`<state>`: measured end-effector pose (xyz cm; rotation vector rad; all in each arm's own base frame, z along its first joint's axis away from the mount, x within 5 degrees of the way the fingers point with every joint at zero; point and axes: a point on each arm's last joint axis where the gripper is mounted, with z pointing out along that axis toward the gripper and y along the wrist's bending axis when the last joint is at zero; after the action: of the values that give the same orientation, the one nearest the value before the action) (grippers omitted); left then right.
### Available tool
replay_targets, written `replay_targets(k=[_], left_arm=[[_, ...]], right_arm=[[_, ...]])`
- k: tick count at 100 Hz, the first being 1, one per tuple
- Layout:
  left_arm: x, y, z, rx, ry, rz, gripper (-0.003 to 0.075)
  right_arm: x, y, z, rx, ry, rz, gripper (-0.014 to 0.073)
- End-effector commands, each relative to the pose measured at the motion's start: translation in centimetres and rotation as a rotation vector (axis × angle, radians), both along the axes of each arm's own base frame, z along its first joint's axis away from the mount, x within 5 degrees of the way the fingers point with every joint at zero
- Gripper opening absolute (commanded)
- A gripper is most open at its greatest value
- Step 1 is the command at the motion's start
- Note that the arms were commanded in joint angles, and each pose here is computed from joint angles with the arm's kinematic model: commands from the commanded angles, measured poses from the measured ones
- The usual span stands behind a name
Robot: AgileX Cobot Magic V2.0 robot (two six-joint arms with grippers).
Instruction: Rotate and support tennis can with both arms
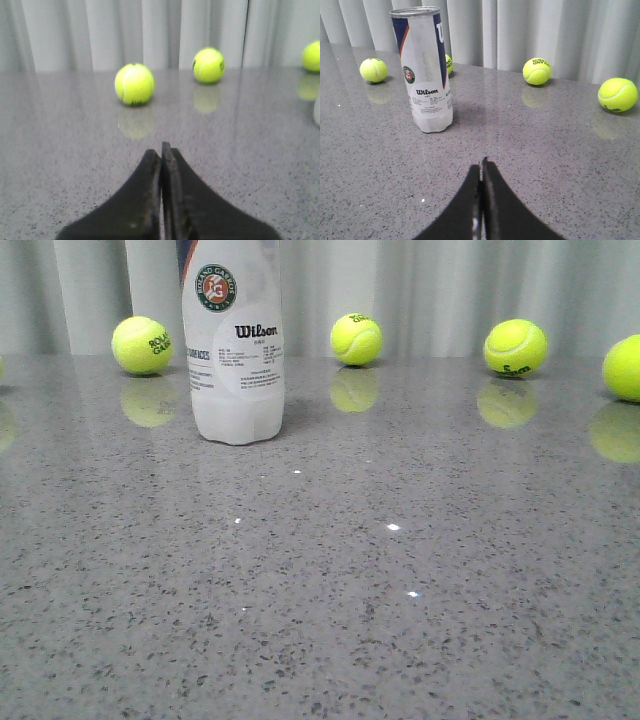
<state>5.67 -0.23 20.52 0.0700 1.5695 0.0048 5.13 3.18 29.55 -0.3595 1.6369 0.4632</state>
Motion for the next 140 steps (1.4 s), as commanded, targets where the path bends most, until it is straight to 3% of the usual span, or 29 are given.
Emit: replay_targets(k=[1,105,119,140], left_arm=[[-0.1,0.0,-0.7,-0.009,-0.057,0.003,-0.0019],[-0.1,0.0,-0.9,-0.011,-0.044,0.003,-0.0019],[-0.1,0.0,-0.9,-0.011,-0.044,0.003,-0.0019],[-0.1,0.0,-0.9,-0.011,-0.044,0.003,-0.0019]], right_arm=[[0.1,-0.1,1.4,0.039,-0.076,-0.019,-0.0061],[0.1,-0.1,1.2,0.038,-0.073,-0.020,-0.0061],[0.8,-0.5,0.4,0.072,-0.151,-0.109,-0.0061],[1.9,-1.8,-3.1,0.046,-0.297,-0.333,-0.0061]])
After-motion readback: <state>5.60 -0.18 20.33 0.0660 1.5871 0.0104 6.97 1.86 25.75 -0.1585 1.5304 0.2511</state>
